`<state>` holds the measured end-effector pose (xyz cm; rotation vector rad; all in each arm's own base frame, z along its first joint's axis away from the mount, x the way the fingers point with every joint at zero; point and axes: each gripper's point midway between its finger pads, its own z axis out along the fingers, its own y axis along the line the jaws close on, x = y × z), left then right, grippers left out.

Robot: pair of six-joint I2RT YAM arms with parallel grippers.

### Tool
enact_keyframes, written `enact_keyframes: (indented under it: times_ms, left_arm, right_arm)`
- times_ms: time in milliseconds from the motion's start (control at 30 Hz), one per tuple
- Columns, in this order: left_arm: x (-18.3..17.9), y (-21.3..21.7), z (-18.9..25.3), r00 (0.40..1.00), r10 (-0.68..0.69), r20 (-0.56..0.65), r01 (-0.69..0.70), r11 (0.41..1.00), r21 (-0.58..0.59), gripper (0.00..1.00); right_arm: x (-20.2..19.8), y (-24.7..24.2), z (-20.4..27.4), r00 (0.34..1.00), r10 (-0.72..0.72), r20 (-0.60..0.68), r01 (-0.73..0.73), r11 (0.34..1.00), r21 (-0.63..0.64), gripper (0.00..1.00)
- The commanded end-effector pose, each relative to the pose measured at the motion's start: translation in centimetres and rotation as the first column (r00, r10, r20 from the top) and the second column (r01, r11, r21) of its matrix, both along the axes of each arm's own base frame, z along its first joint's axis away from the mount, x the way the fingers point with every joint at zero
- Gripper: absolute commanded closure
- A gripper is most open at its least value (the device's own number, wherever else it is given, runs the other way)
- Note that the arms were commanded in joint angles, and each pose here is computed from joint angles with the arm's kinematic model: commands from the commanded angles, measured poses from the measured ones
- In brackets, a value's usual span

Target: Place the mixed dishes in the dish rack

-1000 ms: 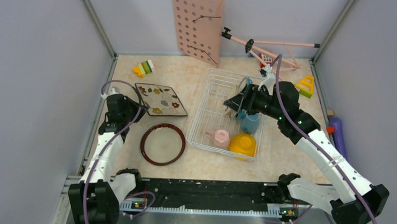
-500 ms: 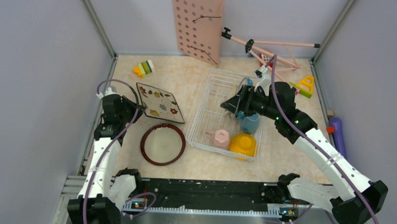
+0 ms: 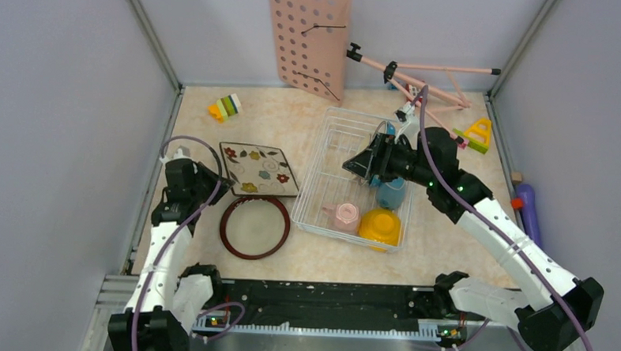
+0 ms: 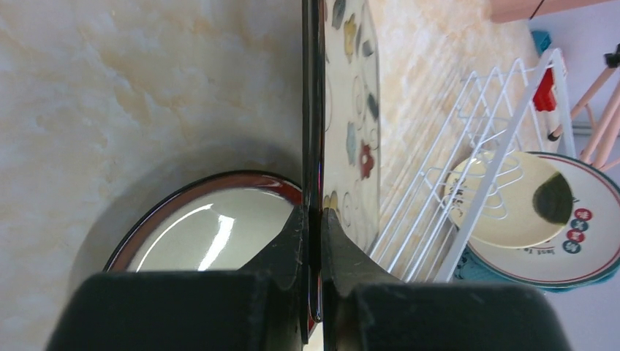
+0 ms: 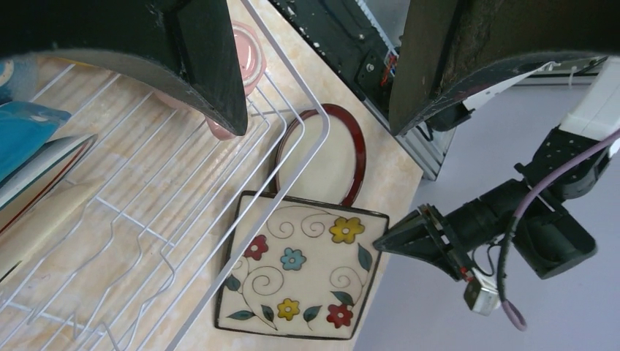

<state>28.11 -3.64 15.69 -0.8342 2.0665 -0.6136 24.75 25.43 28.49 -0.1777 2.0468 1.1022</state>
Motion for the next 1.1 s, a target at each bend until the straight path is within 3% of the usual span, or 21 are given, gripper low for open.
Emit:
enact_keyframes:
  times_ms: [0,267,433,667,867,967,1067]
  left_arm:
    - [2.0,-1.0,0.8,0.993,-0.035,0.112,0.041,0.998,-0.049,1.0]
    - [5.8,-0.5,-1.7,0.999,-0.02,0.037,0.021,0.999,-0.026,1.0]
    - [8.5,0.2,-4.5,0.997,0.008,-0.074,0.0,0.994,0.112,1.0]
    - [10.7,-0.4,-9.1,0.986,-0.007,-0.169,0.022,0.996,0.089,1.0]
    - [10.9,-0.4,-10.3,0.98,-0.028,-0.195,0.049,0.993,0.104,1.0]
    - [10.8,-0.5,-10.5,0.979,-0.047,-0.199,0.07,0.992,0.108,0.83]
    - [10.8,-1.0,-10.5,0.978,-0.076,-0.197,0.095,0.991,0.093,0.76]
  right_arm:
    - [-0.1,1.0,1.5,0.999,0.028,0.038,-0.03,0.998,0.051,0.3]
    - [0.0,1.2,1.7,0.998,0.031,0.049,-0.034,0.998,0.049,0.3]
    - [0.0,1.3,1.9,0.997,0.045,0.055,-0.047,0.998,0.043,0.3]
    - [-0.3,0.1,2.7,0.994,0.004,0.105,-0.007,0.999,0.031,0.29]
    - [-0.2,-0.4,2.0,0.994,-0.006,0.106,0.006,1.0,-0.004,0.28]
    - [-0.1,-0.2,1.8,0.995,-0.003,0.098,0.003,1.0,-0.001,0.27]
    - [0.0,-0.1,1.9,0.995,-0.002,0.095,0.001,1.0,0.004,0.27]
